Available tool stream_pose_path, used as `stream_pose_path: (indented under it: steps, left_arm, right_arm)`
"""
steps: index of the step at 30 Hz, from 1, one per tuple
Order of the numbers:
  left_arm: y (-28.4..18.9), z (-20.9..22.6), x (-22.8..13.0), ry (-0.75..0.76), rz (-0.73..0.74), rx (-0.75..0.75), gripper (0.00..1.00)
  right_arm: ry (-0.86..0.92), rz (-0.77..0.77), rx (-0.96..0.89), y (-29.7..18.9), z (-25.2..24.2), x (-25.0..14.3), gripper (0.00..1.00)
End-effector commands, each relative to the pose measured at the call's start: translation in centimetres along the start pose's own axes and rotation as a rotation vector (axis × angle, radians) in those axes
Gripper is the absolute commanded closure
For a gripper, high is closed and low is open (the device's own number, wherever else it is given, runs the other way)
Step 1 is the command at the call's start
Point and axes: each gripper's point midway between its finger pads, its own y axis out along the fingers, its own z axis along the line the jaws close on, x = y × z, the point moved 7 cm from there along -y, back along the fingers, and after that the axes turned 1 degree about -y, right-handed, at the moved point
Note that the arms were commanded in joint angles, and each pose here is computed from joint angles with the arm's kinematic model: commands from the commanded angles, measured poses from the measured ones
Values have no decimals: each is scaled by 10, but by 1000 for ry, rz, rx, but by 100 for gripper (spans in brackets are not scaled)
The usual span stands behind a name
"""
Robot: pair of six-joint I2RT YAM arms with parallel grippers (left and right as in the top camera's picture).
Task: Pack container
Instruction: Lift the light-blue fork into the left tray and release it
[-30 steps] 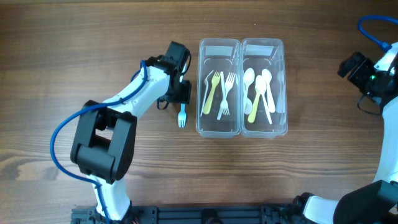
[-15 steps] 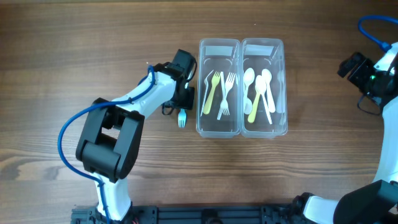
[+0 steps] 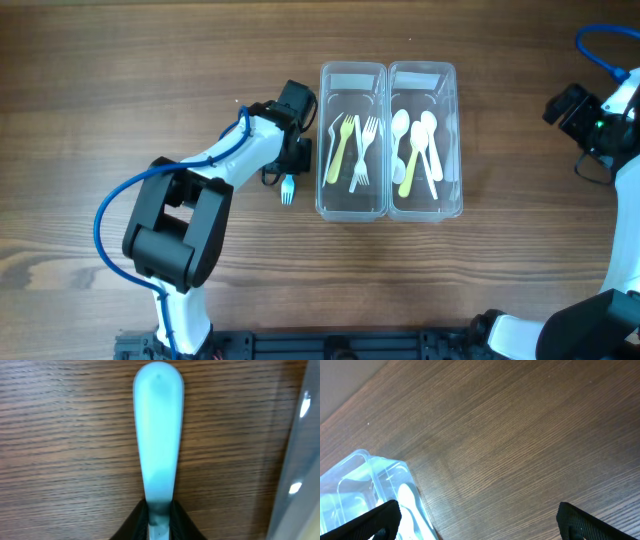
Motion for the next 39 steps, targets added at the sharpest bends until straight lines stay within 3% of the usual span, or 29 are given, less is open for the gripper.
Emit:
stream_pose_path:
  steps: [1,5,9,16,22,27,29,30,33,39]
  left_arm:
    - [17,28,-10,29,75,81,91]
    - [-16,29,4,63,41,70,93]
    - [-83,17,30,68,-96,25,93]
    - [-172,-37,33,137,-296,-211,92]
    - [-167,-90,20,201,-303,-290,88]
    - [-121,-122,19,218,-239,-287,86]
    - [-104,-124,20,204,-209,-275,82]
    - [-100,-124,20,203,-203,-272,73]
    - [-108,-124,22,203,-223,-281,60]
    - [-166,-116,32,185,-351,-339,52]
  right_arm:
    - [9,-17,9,-4,3,4,0]
    - [10,-17,9,-4,3,4,0]
    - [9,-17,9,-4,3,4,0]
    - [9,-17,9,-4,3,4,0]
    - [9,-17,9,-4,3,4,0]
    - [9,-17,9,-4,3,4,0]
    - [9,-17,9,-4,3,4,0]
    - [9,-17,9,-4,3,4,0]
    - [9,-17,9,-4,3,4,0]
    - [9,-17,9,-4,3,4,0]
